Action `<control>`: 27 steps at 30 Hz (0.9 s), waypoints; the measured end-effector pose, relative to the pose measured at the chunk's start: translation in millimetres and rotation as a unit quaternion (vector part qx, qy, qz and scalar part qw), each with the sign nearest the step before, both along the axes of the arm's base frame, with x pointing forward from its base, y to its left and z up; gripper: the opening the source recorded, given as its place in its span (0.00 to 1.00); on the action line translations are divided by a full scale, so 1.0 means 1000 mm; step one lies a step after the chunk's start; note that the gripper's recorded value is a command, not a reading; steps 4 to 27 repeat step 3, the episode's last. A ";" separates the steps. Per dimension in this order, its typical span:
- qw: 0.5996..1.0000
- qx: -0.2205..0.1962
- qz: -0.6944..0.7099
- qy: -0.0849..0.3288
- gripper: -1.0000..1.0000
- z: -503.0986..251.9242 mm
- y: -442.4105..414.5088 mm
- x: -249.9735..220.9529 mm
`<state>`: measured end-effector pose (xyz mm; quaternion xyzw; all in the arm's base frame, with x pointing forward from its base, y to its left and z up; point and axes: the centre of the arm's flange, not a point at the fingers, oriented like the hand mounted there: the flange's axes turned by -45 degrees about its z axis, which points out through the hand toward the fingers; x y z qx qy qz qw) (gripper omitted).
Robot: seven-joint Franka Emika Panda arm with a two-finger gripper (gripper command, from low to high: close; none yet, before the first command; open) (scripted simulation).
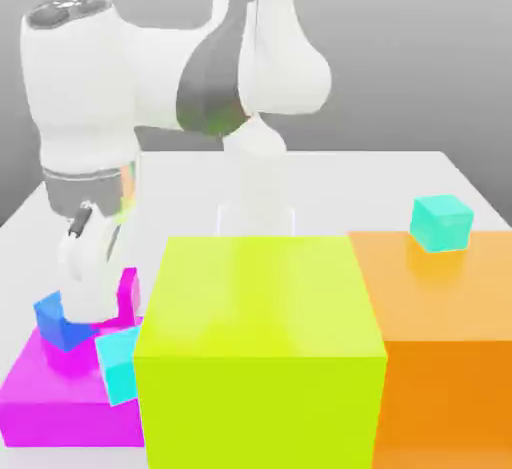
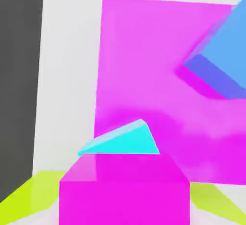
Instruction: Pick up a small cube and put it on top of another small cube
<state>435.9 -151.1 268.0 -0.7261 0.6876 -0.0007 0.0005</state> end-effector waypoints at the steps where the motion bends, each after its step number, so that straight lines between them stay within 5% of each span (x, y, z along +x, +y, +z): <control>1: 1.000 0.000 0.000 0.000 1.00 0.000 0.000 0.000; 27: 1.000 0.000 0.000 0.000 1.00 0.000 0.000 0.000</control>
